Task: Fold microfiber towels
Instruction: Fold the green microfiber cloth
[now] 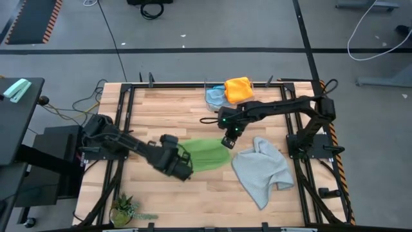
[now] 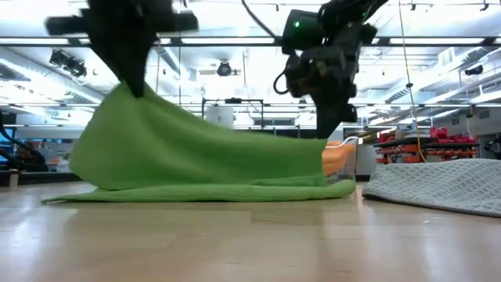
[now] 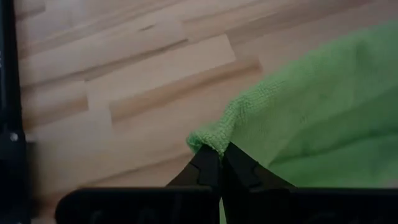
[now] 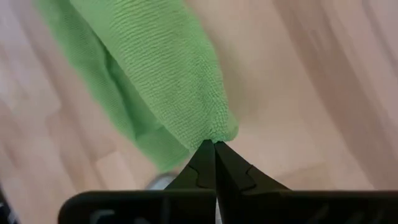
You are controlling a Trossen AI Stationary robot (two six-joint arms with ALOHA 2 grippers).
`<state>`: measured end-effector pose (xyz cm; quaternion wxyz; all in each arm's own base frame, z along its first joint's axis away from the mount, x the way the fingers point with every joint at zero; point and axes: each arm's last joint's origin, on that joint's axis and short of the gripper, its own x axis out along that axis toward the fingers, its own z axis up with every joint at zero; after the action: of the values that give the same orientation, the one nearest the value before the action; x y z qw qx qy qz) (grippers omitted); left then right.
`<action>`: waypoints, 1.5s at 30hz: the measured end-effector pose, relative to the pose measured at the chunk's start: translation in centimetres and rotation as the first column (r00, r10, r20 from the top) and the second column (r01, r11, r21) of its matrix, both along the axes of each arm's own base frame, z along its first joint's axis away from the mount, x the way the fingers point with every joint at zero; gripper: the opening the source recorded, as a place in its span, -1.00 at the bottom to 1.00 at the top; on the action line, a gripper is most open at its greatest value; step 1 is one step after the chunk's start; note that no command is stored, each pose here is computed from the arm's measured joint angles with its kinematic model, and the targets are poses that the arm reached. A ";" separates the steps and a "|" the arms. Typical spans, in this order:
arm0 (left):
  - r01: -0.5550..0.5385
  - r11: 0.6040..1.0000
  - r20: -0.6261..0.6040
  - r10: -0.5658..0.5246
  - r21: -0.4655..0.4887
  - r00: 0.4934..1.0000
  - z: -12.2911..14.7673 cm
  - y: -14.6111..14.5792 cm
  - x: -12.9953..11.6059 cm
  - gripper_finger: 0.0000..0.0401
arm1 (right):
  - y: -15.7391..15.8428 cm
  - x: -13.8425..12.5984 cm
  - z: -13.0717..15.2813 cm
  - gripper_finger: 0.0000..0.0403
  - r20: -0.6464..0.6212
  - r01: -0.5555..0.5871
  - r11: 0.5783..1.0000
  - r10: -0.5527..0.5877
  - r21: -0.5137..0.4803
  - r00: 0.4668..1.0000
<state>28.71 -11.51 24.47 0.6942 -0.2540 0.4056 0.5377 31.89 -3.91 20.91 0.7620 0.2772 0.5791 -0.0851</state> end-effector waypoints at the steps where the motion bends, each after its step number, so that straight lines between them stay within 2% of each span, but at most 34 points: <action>1: 0.003 1.000 -0.021 -0.002 0.005 1.000 -0.2 0.5 0.3 -0.98 | -0.2 0.1 -0.2 -1.00 0.001 0.002 1.000 -0.002 -0.006 1.000; 7: 0.009 1.000 -0.088 -0.008 0.007 0.996 -0.4 3.0 1.2 -0.98 | -0.7 0.3 -0.6 -1.00 -0.005 0.022 0.998 -0.022 -0.067 1.000; 11: 0.000 0.998 -0.156 -0.009 -0.059 0.988 -2.5 4.2 1.0 -0.98 | -0.9 0.3 -0.5 -1.00 -0.006 0.029 0.996 -0.029 -0.081 1.000; 14: 0.006 0.993 -0.126 -0.020 -0.114 0.992 -4.3 4.6 1.0 -0.98 | -1.0 0.3 -0.5 -1.00 -0.005 0.030 0.996 -0.031 -0.083 1.000; 18: -0.007 0.992 -0.073 -0.002 -0.126 0.997 -4.5 5.3 0.9 -0.98 | -1.0 0.4 -0.5 -1.00 0.006 0.031 0.996 -0.031 -0.084 1.000; 28: -0.005 0.989 -0.059 -0.004 -0.146 0.998 -5.6 8.1 1.2 -0.98 | -2.2 0.3 -0.4 -1.00 0.012 0.126 0.985 -0.125 -0.117 0.992; 35: -0.037 0.990 -0.105 0.022 -0.139 0.994 -6.7 9.1 0.4 -0.95 | -2.3 0.3 -0.4 -0.98 0.008 0.168 0.980 -0.168 -0.108 0.986; 39: -0.038 0.989 -0.097 0.024 -0.141 0.995 -7.1 9.0 0.3 -0.93 | -2.4 0.2 -0.4 -0.88 0.009 0.164 0.978 -0.164 -0.127 0.986; 45: -0.008 0.992 -0.102 -0.005 -0.129 0.995 -7.2 9.0 0.4 -0.81 | -2.4 0.2 -0.4 -0.61 0.010 0.134 0.981 -0.134 -0.139 0.991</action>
<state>29.08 -2.50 17.32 0.6542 -0.2708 0.4744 0.5231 32.12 -6.30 20.48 0.7723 0.2617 0.5514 -0.1763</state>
